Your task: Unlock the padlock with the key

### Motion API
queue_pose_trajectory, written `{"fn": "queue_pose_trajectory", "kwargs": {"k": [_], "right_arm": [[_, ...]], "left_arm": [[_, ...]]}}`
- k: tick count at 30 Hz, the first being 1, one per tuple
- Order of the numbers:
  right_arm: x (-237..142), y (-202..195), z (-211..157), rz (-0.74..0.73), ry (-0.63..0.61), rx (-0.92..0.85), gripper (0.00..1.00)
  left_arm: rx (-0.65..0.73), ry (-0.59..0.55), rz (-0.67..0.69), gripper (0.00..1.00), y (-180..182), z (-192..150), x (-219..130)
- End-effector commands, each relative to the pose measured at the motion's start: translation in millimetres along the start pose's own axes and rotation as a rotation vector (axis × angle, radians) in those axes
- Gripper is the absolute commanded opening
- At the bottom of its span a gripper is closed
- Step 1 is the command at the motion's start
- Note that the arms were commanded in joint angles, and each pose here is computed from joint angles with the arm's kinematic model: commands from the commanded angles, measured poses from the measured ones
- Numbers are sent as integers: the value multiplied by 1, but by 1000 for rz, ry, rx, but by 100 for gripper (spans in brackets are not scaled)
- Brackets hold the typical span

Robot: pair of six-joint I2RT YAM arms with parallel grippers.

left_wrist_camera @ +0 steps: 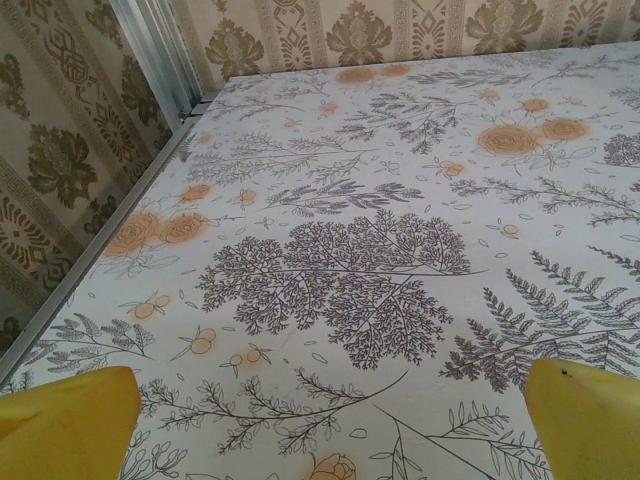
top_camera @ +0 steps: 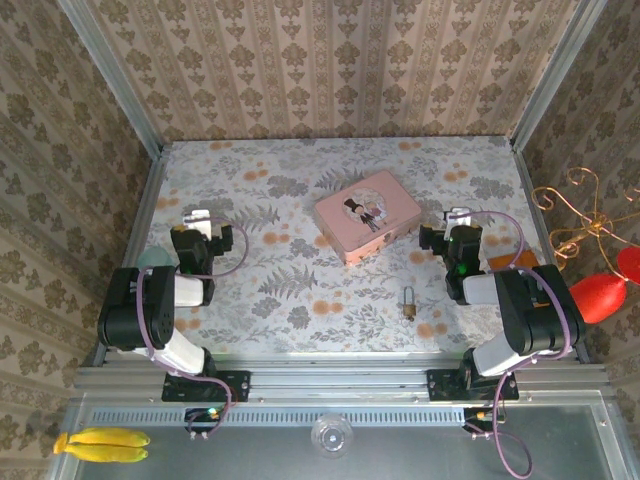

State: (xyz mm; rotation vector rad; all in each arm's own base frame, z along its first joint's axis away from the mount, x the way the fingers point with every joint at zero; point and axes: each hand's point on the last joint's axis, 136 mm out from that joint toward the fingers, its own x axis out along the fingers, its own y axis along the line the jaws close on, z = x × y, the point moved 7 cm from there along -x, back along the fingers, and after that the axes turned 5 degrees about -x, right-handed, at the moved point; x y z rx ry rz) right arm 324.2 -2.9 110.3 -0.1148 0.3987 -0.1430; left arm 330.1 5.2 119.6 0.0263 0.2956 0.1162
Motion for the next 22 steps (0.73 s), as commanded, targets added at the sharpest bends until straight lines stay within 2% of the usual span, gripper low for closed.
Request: {"fn": "queue_pose_trajectory", "kwargs": {"k": [1,22], "right_arm": [[2,0,15,11,-56,26,100],[4,-3,15,33,-50,37,100]], "left_arm": [[-22,-1,18,100,3,-1,-2],[-18,2,19,100,2,0,-1]]}}
